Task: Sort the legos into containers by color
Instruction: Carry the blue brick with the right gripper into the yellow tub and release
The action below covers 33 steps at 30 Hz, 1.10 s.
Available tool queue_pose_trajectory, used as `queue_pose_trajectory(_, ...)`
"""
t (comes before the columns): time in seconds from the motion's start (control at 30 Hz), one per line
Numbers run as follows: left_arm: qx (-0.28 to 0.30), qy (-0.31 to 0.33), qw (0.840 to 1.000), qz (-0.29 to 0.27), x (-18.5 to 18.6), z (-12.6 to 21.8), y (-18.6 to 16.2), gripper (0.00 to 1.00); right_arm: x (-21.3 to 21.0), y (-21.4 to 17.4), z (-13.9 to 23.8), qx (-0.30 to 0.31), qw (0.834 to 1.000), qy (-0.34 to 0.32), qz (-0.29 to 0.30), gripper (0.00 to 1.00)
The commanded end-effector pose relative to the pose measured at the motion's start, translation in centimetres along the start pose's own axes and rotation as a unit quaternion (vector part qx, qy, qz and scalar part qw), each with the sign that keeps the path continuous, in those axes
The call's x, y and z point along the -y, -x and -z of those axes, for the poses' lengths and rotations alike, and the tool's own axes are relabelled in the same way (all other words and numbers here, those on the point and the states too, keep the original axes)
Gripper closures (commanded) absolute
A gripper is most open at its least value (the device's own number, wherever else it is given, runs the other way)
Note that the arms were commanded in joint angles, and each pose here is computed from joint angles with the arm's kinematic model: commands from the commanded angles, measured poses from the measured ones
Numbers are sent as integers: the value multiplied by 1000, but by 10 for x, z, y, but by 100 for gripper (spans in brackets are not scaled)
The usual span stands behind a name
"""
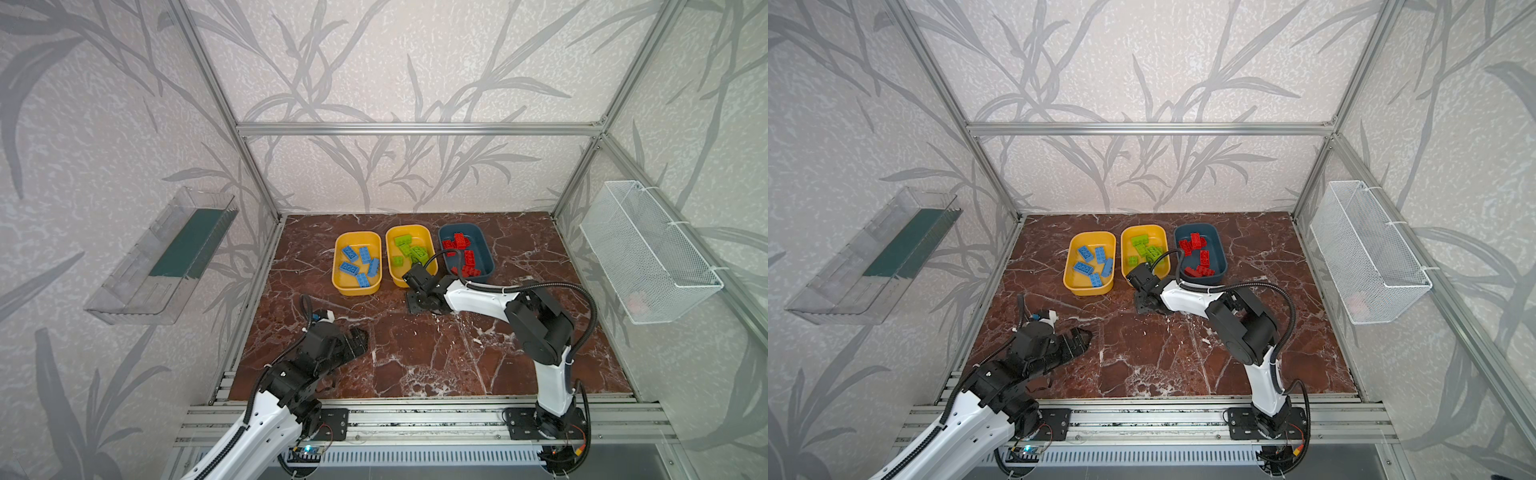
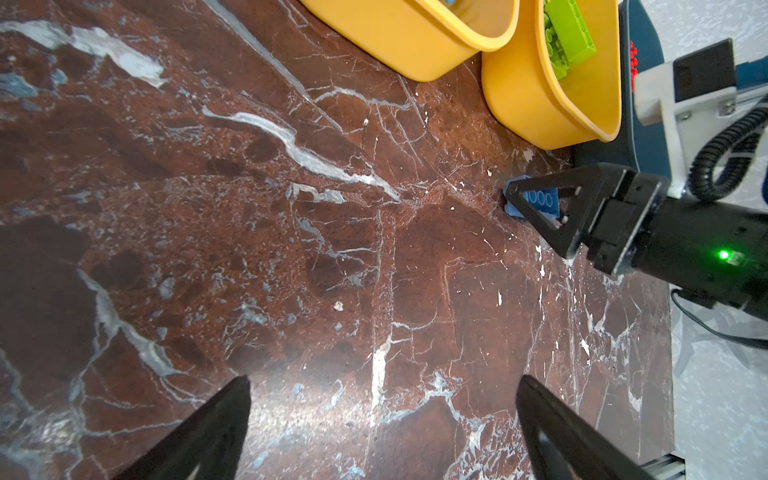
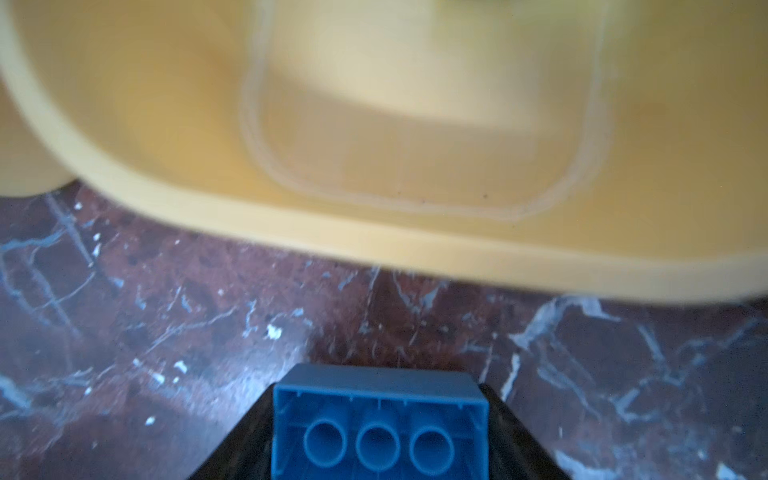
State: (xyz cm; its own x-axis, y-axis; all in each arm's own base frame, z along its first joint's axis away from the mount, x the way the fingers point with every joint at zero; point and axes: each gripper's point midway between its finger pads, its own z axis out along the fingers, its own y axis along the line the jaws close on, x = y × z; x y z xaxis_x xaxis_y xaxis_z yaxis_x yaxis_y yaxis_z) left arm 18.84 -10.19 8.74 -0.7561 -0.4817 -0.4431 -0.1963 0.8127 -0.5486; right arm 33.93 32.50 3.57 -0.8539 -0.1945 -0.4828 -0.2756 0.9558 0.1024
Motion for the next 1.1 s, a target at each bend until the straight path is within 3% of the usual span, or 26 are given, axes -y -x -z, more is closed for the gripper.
queue_pose_trajectory(0.0,5,17,1000,-11,-6,-2,1,1,-28,13,55,34,998,48,21,56)
queue_pose_trajectory(0.17,17,15,1000,-15,-4,-2,7,1,-56,46,92,84,991,96,40,56)
queue_pose_trajectory(0.3,28,27,999,-19,-6,-3,11,1,-84,78,93,129,981,133,56,56)
queue_pose_trajectory(0.53,26,47,998,-32,-3,-4,19,1,-139,132,67,181,963,181,83,54)
queue_pose_trajectory(0.73,33,70,996,-43,-1,-3,30,1,-167,161,34,192,958,182,109,51)
queue_pose_trajectory(0.8,34,77,995,-47,0,-3,33,1,-172,167,25,190,958,182,114,41)
queue_pose_trajectory(0.87,37,89,994,-48,-1,-1,36,1,-176,172,20,190,957,184,117,17)
queue_pose_trajectory(0.9,39,93,994,-49,-2,-1,38,1,-178,175,20,191,957,186,117,12)
queue_pose_trajectory(0.97,41,100,993,-51,-3,-1,39,1,-179,182,24,197,955,186,117,4)
queue_pose_trajectory(1.07,47,108,992,-55,-5,1,42,1,-174,192,38,210,953,182,119,0)
